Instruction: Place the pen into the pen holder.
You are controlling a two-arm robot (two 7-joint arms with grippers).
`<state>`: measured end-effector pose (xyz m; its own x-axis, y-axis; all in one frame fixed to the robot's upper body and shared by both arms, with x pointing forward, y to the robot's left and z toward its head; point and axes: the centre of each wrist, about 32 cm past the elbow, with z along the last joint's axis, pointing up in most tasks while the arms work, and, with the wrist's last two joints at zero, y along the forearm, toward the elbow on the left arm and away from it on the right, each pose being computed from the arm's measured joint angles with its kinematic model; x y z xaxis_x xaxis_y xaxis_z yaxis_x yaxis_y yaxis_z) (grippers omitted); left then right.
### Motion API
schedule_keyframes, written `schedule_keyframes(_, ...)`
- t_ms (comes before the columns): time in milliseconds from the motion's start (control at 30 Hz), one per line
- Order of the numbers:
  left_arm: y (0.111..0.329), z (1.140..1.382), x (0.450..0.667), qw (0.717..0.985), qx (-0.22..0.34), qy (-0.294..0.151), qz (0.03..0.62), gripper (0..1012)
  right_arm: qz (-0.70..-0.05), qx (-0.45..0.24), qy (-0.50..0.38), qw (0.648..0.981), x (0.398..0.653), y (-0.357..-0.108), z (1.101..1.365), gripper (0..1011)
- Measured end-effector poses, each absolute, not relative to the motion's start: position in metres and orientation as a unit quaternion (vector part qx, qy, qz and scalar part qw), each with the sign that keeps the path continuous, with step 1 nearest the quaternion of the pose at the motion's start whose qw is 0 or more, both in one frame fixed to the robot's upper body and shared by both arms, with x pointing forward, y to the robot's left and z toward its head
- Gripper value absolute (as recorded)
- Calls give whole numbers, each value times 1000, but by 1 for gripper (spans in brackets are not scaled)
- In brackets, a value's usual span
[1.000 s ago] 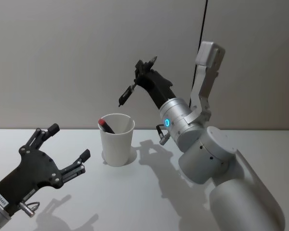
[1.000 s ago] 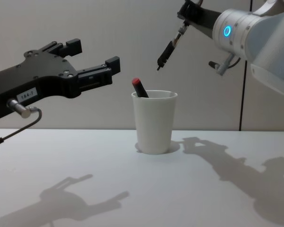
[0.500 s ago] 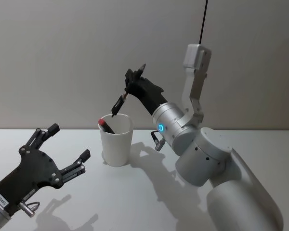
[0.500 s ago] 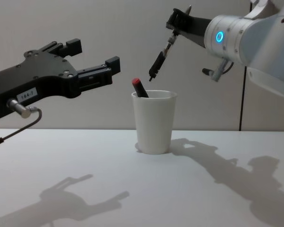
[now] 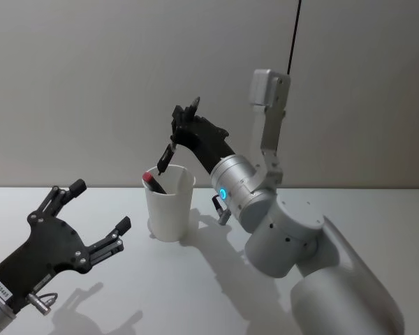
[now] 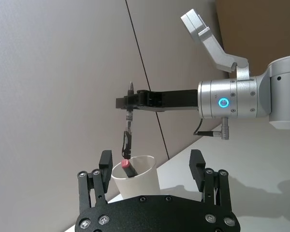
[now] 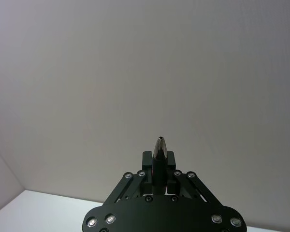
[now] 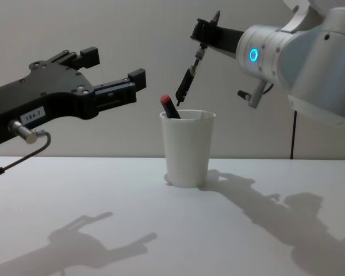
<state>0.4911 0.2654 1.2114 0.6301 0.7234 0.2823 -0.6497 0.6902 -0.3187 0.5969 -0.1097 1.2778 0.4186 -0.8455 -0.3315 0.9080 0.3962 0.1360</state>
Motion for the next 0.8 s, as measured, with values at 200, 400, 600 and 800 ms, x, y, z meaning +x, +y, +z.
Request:
schedule_keyframes(200,265,1211,491,898,-94,-197,382,1000,-532,145,79,831,597,-104,1273,151)
schedule_keyframes(400,265,1211,491,898,-94,-197,382,1000,-535,143,58,831,598,-99,1271,151)
schedule_keyframes(600,265,1211,491,898,-94,-197,382,1000,-541,137,42,829,599,-96,1270,151)
schedule_keyframes(800,265,1211,491,898,-94,-197,382,1000,-547,132,32,826,600,-95,1269,151)
